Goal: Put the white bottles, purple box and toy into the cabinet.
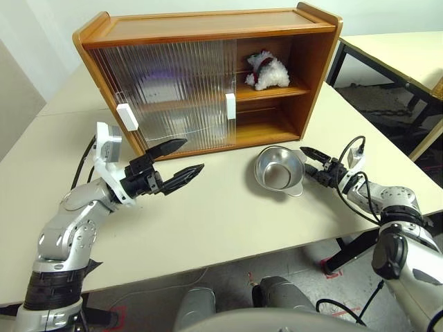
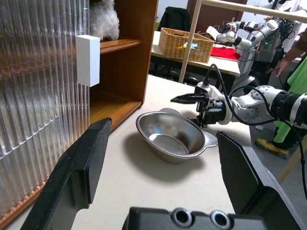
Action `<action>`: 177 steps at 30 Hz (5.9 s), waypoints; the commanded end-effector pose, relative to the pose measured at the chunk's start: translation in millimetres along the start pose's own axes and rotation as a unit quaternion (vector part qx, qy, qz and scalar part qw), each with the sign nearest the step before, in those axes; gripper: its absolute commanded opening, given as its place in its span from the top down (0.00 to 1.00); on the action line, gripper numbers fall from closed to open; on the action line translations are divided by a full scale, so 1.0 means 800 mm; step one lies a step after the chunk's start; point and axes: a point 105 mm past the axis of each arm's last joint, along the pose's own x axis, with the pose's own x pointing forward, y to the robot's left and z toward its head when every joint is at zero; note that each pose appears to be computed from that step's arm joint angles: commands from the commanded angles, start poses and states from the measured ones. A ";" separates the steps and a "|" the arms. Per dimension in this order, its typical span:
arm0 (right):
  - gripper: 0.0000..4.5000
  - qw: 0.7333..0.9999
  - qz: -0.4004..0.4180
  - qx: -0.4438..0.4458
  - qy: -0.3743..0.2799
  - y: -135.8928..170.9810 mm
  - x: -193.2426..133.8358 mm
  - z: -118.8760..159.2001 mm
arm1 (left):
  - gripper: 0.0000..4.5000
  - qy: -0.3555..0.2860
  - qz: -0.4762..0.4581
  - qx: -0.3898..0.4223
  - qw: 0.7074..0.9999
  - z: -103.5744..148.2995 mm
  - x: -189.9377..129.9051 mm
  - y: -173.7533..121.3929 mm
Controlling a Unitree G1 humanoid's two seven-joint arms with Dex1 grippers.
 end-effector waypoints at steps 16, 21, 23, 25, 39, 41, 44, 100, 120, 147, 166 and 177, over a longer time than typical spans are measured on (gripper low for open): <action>1.00 0.999 0.002 0.001 -0.036 0.012 0.009 0.022 | 0.00 0.000 0.006 0.010 1.000 0.006 -0.003 0.004; 1.00 0.999 0.033 0.015 -0.031 0.030 0.016 0.020 | 0.00 0.001 0.004 0.010 1.000 0.006 -0.002 0.003; 1.00 0.998 0.049 0.022 -0.029 0.039 0.021 0.019 | 0.00 0.001 0.003 0.010 1.000 0.005 -0.001 0.003; 1.00 0.997 0.062 0.023 -0.027 0.048 0.026 0.018 | 0.00 0.001 0.003 0.010 1.000 0.005 -0.001 0.003; 1.00 0.982 0.143 0.013 -0.124 0.107 0.072 0.033 | 0.00 0.002 0.004 0.010 1.000 0.002 -0.003 0.002; 1.00 0.981 0.137 0.014 -0.138 0.104 0.076 0.035 | 0.00 0.002 0.003 0.010 1.000 0.002 -0.003 0.002; 1.00 0.978 0.127 0.022 -0.164 0.100 0.083 0.038 | 0.00 0.004 0.001 0.012 1.000 0.001 -0.003 0.001; 0.01 0.945 0.052 0.034 -0.321 0.078 0.128 0.026 | 0.00 0.017 0.010 0.022 1.000 0.011 -0.013 0.000; 0.15 0.905 0.052 -0.408 -0.107 0.045 0.072 -0.037 | 0.00 0.008 -0.001 0.016 1.000 0.006 -0.004 0.002; 0.99 0.745 0.023 -0.667 -0.003 0.041 0.125 -0.064 | 0.00 0.010 0.010 0.021 1.000 0.012 -0.006 0.002; 0.99 0.748 -0.062 -0.660 -0.036 0.058 0.153 -0.047 | 0.00 0.011 0.012 0.022 1.000 0.014 -0.008 0.002; 0.99 0.746 0.026 -0.665 -0.031 0.058 0.130 -0.058 | 0.00 0.007 0.012 0.016 1.000 0.005 -0.008 0.000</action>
